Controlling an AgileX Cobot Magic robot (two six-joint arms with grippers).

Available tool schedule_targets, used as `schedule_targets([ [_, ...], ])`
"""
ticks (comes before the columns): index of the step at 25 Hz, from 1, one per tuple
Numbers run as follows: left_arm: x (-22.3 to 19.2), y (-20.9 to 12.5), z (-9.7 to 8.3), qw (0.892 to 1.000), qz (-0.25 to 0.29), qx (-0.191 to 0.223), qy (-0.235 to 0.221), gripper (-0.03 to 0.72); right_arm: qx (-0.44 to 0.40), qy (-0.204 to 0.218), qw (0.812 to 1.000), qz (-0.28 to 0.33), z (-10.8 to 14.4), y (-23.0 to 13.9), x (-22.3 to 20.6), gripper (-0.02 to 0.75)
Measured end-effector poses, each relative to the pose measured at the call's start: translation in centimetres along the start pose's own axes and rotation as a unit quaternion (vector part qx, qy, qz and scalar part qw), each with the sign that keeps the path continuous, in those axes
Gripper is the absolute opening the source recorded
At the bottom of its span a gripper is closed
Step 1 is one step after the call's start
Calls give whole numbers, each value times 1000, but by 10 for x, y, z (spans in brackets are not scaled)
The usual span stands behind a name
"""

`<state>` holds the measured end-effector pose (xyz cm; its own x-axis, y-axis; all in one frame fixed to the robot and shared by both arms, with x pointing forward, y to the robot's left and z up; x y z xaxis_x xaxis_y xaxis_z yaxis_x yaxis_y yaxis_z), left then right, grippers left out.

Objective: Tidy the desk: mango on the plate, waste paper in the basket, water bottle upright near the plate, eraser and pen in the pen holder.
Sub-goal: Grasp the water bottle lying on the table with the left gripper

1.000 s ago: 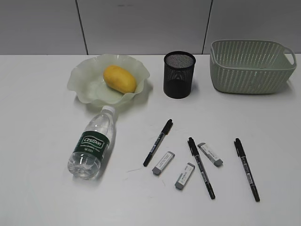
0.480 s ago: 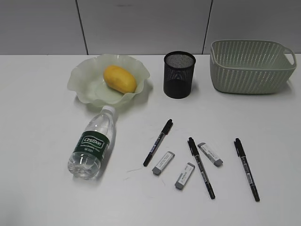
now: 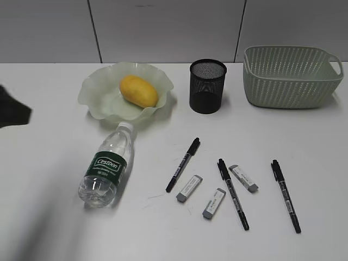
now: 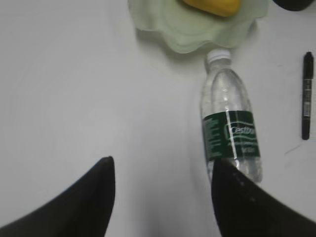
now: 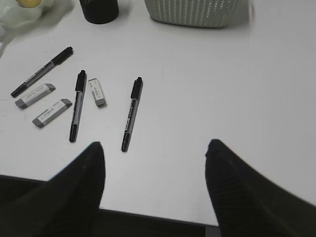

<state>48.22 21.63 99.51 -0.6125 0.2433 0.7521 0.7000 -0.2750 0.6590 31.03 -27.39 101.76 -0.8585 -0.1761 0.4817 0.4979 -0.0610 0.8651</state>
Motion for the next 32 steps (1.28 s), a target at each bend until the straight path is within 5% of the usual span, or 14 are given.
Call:
schedule_targets([
  [4,-54,20,-44,996,56,-58,-35,457,-1,0,1000,0,0,0,0,501],
  [8,-112,21,-70,988,131,-66,-46,557,-1,0,1000,0,0,0,0,499],
  [13,-163,17,-77,981,181,-57,-41,636,-1,0,1000,0,0,0,0,490],
  [23,-206,8,-80,979,199,-33,-34,641,-1,0,1000,0,0,0,0,484],
  [32,-216,-6,-80,974,222,-29,-30,499,-1,1,1000,0,0,0,0,454],
])
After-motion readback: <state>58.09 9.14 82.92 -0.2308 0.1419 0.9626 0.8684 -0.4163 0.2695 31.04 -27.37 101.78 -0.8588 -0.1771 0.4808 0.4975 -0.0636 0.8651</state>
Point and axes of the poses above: a point on each arm's last joint axis where the gripper is mounted, x pointing back along that axis away from the gripper, z along the wrist's bending axis when the last joint is at zero, y = z × x, the point moved 8 cm from there along -x, pointing out along that axis toward the gripper, and after that the axes turned 7 degrees about -x, right-handed, at the moved point
